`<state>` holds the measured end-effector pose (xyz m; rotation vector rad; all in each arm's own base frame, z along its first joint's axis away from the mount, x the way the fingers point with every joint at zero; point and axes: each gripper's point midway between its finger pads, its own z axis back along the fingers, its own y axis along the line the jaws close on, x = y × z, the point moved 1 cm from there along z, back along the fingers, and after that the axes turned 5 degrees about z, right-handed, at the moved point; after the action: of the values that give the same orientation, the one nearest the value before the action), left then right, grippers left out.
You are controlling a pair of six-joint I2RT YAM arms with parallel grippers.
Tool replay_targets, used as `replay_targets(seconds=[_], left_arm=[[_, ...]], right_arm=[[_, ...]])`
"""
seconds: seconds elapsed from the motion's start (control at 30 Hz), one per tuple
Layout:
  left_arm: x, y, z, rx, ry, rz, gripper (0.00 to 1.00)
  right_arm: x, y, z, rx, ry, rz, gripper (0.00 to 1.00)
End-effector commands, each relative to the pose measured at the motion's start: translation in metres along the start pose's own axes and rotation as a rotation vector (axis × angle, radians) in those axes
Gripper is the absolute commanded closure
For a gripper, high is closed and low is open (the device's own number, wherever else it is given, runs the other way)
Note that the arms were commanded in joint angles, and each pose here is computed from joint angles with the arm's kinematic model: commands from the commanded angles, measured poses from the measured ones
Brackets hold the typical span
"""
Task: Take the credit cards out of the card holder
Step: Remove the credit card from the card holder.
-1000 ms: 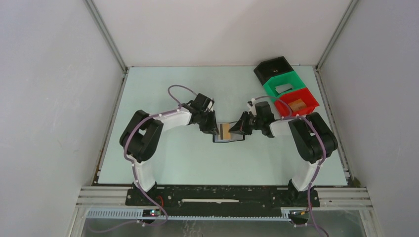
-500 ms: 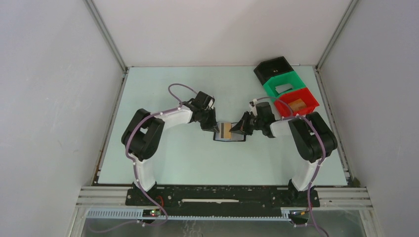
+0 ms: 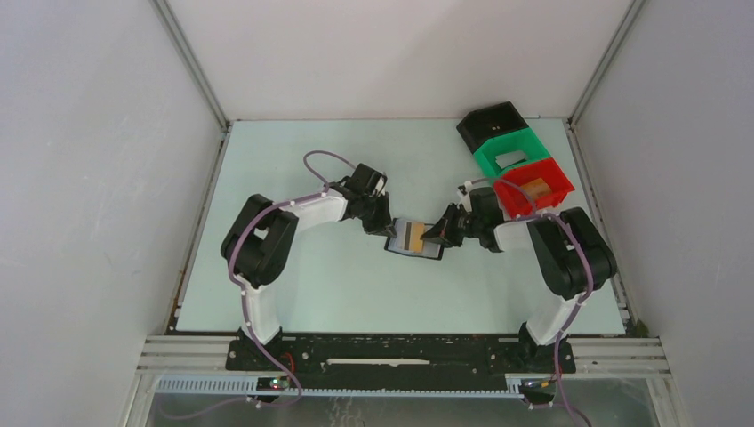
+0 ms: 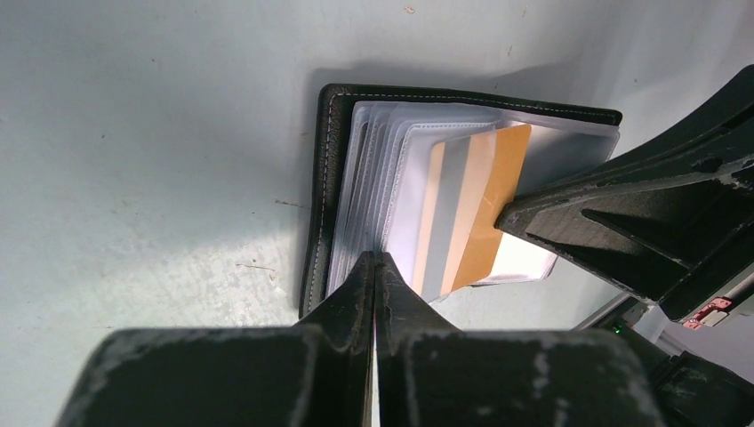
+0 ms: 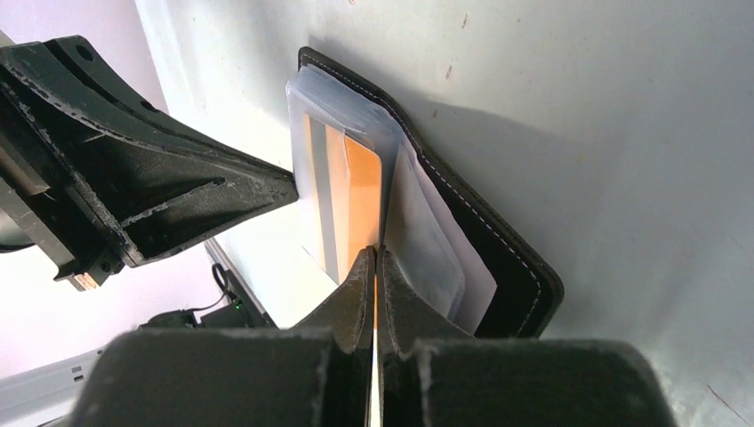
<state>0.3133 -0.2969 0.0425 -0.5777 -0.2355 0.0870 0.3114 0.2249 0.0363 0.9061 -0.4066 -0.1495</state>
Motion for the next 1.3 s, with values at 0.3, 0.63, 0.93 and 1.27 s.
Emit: replay_targets(seconds=[0.3, 0.63, 0.93, 1.27], left_arm=[[-0.005, 0.018, -0.013, 0.061, 0.017, 0.011, 1.0], [-0.006, 0.018, -0.012, 0.056, 0.022, 0.005, 1.0], [-0.006, 0.018, -0.011, 0.055, 0.015, 0.006, 1.0], [-0.006, 0.02, -0.007, 0.059, 0.007, 0.007, 1.0]], right_arm=[[0.001, 0.009, 0.005, 0.074, -0.024, -0.013, 0.68], [-0.001, 0.005, -0.003, 0.081, -0.023, -0.037, 0.61], [-0.002, 0.003, 0.008, 0.033, -0.036, -0.024, 1.0], [0.007, -0.008, 0.056, -0.157, -0.114, 0.025, 1.0]])
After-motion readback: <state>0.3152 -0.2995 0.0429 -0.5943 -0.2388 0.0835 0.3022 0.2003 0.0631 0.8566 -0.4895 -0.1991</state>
